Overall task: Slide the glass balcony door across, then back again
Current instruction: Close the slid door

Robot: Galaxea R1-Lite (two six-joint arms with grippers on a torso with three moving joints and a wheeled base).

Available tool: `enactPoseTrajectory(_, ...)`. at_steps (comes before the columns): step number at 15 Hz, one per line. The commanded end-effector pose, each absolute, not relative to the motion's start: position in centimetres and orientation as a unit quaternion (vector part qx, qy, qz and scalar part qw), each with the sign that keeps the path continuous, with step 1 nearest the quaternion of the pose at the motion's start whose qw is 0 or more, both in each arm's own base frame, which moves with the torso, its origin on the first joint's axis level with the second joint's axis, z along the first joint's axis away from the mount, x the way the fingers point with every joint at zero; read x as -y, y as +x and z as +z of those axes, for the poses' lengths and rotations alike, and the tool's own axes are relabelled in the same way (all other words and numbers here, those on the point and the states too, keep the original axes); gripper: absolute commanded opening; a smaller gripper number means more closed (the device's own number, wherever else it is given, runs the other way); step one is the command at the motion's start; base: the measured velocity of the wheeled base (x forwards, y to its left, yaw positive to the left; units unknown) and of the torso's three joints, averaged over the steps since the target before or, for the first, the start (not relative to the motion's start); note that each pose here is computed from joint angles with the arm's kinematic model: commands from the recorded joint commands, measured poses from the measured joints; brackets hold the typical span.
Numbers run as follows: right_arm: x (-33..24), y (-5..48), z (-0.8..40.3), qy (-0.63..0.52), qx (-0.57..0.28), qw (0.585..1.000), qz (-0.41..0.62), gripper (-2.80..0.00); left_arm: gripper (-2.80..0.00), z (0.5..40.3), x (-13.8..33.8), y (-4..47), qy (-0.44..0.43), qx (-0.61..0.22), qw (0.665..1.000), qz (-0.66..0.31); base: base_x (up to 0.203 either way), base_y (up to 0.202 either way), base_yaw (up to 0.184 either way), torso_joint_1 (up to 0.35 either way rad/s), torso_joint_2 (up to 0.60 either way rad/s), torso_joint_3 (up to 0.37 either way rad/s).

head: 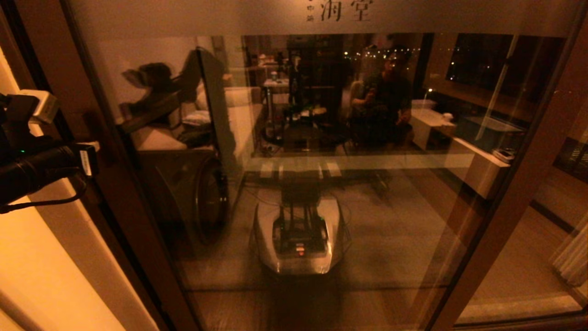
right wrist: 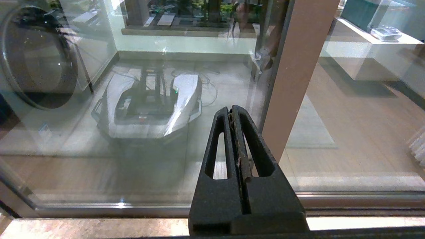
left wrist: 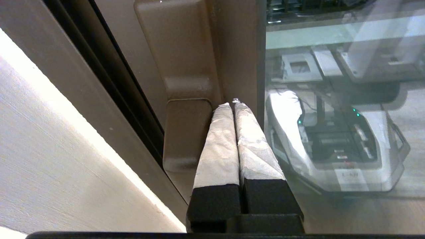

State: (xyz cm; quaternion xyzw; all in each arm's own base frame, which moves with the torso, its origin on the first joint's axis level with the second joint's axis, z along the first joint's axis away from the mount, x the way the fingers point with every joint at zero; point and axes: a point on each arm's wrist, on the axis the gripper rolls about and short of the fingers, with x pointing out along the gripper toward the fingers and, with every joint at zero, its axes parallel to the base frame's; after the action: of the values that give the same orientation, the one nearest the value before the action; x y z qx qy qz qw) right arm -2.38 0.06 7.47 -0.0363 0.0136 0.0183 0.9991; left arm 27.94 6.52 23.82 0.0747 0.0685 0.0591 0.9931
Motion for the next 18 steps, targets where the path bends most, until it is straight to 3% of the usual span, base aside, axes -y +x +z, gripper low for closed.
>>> enactPoseTrajectory(1, -0.1, -2.4, 7.5, -0.037, -0.015, 0.999, 0.019, -2.80, -2.80, 23.7, -6.9, 28.1, 0.076, -0.066, 0.993, 0.066, 0.000, 0.000, 0.000, 0.000, 0.00, 0.000)
enactPoseTrajectory(18, -0.1, -2.4, 7.5, -0.037, -0.015, 0.999, 0.018, -2.80, -2.80, 23.5, -8.7, 28.3, 0.087, -0.064, 0.990, 0.094, 0.000, 0.000, 0.000, 0.000, 0.00, 0.000)
